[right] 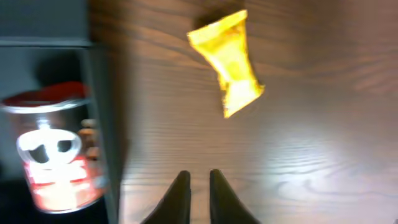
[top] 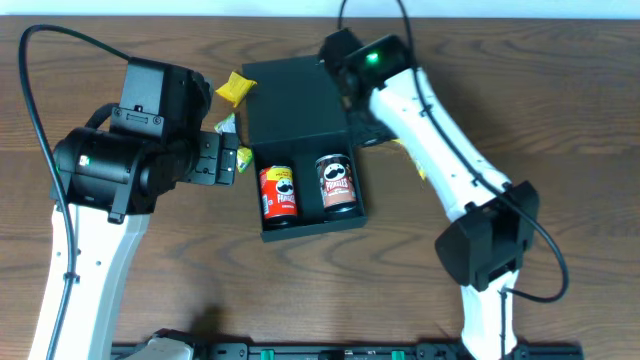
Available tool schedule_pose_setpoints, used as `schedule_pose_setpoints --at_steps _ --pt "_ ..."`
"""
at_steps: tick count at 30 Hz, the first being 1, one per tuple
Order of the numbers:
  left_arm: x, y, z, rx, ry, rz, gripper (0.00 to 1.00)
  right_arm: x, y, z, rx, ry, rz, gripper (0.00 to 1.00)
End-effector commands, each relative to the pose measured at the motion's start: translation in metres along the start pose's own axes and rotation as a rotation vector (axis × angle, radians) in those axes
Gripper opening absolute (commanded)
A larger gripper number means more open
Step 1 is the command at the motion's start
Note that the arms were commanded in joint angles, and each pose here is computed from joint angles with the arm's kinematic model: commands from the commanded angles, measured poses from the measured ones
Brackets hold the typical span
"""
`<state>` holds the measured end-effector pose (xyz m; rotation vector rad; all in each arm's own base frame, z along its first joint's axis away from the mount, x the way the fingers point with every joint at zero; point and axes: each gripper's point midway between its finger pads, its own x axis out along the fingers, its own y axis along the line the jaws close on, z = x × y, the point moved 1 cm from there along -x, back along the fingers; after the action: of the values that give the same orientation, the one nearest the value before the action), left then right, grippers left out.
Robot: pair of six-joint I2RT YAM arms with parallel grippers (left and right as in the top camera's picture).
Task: Pack container
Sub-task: 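Release the can and raise the right gripper out of the box, then grasp the yellow snack packet right of the box with the right gripper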
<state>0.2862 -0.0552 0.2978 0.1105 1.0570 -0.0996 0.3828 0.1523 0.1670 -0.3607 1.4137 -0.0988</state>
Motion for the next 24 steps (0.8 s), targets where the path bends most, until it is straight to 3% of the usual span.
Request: schedule_pose_setpoints --at_steps 1,2,3,5,8,12,19,24 --pt "0.003 -0.002 0.003 -0.002 -0.004 -0.002 0.95 0.004 -0.023 0.008 -0.078 -0.004 -0.007 0.21" --pt "0.003 -0.002 0.004 -0.002 -0.011 -0.003 0.96 0.006 -0.029 0.009 -0.092 -0.001 -0.008 0.22" --pt "0.003 -0.002 0.005 -0.003 -0.016 -0.003 0.95 0.008 -0.036 0.009 -0.111 0.005 -0.008 0.32" --pt "0.003 -0.002 0.009 -0.004 -0.029 -0.004 0.96 0.013 -0.047 0.008 -0.165 0.027 0.007 0.72" --pt "0.003 -0.002 0.011 -0.021 -0.04 -0.004 0.95 0.019 -0.057 0.0 -0.251 0.075 0.104 0.98" --pt "0.003 -0.003 0.023 -0.025 -0.088 -0.007 0.95 0.027 -0.049 -0.003 -0.284 0.081 0.371 0.99" --pt "0.003 0.005 0.046 -0.038 -0.18 0.04 0.95 0.076 -0.043 -0.016 -0.322 0.136 0.34 0.99" --pt "0.011 0.008 0.049 -0.038 -0.167 0.067 0.95 0.109 -0.036 -0.014 -0.385 0.101 0.307 0.99"
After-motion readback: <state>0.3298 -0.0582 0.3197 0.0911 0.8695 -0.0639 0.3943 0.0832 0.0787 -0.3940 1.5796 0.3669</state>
